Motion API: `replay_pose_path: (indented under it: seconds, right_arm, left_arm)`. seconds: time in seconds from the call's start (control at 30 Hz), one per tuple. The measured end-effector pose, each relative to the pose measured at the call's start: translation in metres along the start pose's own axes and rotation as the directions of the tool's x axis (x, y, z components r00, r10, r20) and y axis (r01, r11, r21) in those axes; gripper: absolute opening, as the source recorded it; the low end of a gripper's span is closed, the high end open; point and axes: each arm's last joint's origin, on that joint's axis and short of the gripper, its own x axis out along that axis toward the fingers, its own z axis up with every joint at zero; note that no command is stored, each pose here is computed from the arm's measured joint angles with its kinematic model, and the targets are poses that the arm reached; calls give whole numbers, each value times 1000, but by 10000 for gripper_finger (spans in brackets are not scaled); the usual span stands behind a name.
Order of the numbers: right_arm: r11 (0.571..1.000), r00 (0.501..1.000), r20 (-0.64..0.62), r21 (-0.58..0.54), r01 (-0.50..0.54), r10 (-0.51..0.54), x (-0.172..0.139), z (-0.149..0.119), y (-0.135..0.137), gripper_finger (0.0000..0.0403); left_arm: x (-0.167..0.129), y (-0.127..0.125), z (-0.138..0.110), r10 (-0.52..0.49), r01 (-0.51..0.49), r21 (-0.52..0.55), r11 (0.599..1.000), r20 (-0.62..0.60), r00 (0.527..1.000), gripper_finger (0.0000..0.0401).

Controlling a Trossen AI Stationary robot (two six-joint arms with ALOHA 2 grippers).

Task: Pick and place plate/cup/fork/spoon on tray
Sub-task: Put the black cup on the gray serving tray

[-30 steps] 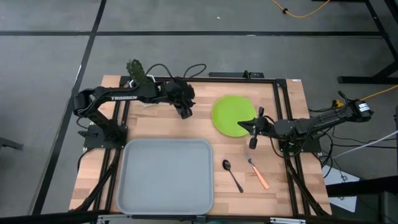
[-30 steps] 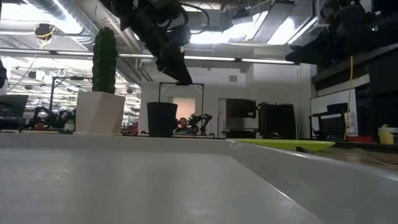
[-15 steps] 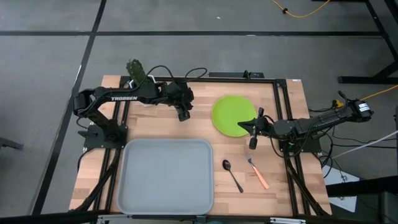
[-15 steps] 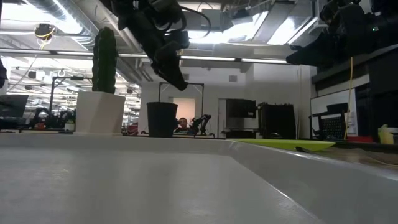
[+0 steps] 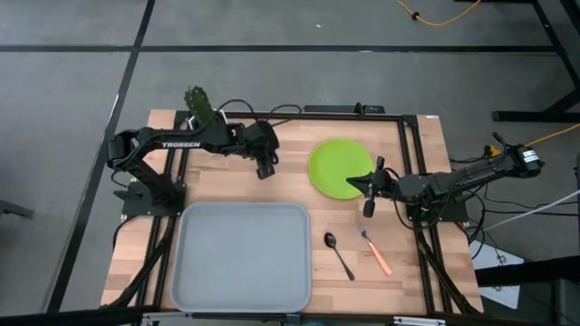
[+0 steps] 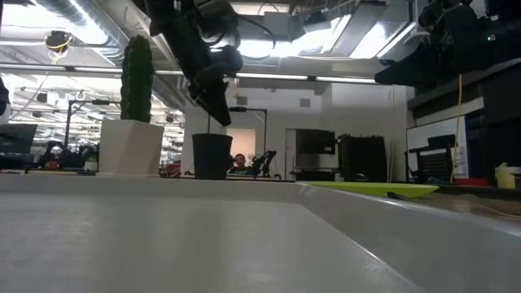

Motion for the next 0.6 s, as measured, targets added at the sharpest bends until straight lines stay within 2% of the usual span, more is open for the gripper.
replay_pose_path:
  seconds: [0.27,0.6]
  right_arm:
    - [1000,1000,0,0,0,0,0,0,0,11]
    - [1000,1000,0,0,0,0,0,0,0,11]
  left_arm:
    - [-1,-9,-2,70,-69,33,997,-17,997,121]
    - [-3,-17,-6,86,-82,67,994,-52,995,121]
